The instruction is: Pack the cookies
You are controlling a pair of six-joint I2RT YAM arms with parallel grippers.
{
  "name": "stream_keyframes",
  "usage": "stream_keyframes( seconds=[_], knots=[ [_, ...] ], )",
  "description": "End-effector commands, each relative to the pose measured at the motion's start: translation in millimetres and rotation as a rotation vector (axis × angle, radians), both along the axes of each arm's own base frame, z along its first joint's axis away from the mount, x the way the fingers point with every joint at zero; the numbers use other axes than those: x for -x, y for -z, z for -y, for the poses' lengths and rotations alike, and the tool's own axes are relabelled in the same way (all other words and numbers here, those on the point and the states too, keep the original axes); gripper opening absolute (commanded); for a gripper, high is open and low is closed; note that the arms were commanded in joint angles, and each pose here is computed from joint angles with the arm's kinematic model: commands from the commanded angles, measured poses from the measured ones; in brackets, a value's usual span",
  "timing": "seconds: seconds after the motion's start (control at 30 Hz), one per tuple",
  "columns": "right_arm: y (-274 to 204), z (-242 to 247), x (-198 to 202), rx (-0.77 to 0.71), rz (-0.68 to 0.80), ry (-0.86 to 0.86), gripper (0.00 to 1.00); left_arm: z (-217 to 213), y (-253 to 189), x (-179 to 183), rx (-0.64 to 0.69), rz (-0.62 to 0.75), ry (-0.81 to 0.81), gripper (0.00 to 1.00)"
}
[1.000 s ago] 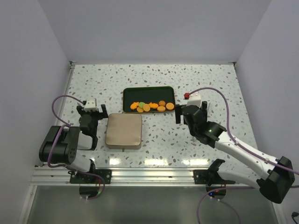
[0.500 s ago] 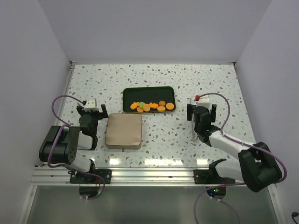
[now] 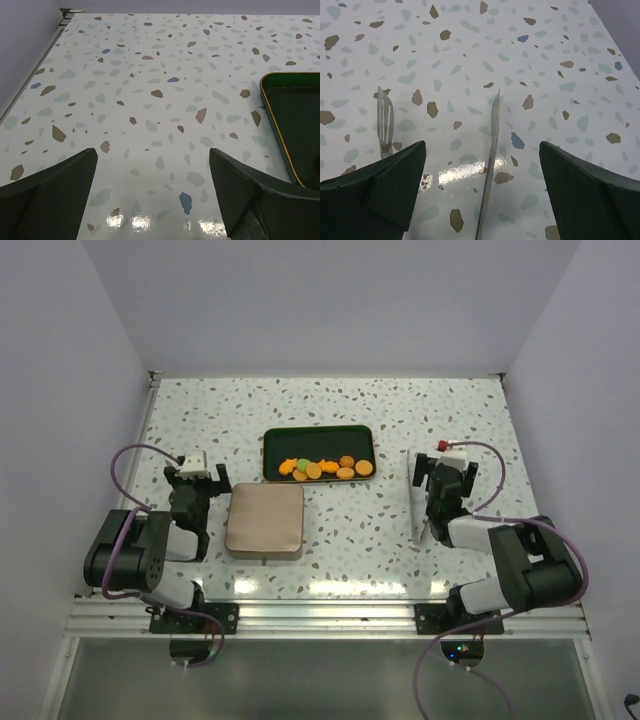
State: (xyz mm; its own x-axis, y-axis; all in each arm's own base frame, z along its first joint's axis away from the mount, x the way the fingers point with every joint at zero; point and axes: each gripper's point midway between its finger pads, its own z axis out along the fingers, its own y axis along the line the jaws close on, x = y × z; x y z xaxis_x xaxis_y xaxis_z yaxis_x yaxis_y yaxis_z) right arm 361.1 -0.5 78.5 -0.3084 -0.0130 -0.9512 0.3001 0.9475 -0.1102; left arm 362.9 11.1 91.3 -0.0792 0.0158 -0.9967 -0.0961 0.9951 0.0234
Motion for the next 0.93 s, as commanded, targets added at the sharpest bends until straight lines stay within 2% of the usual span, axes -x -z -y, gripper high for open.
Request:
stream_keyframes(
  seconds=[0.0,0.17,0.9],
  knots=[
    [-21,-4,-20,-0.028,0.132,-0.047,0.99,1,-22,-4,-0.024,0.088,0.01,1.0],
    [-5,-4,-23,-0.043,0.137,-0.087,0.99,1,-22,-4,-0.022,0.088,0.01,1.0],
    [-8,-3,-23,-0.044,0.146,-0.081,0.99,2,-22,-4,-0.022,0.088,0.011,1.0]
  ],
)
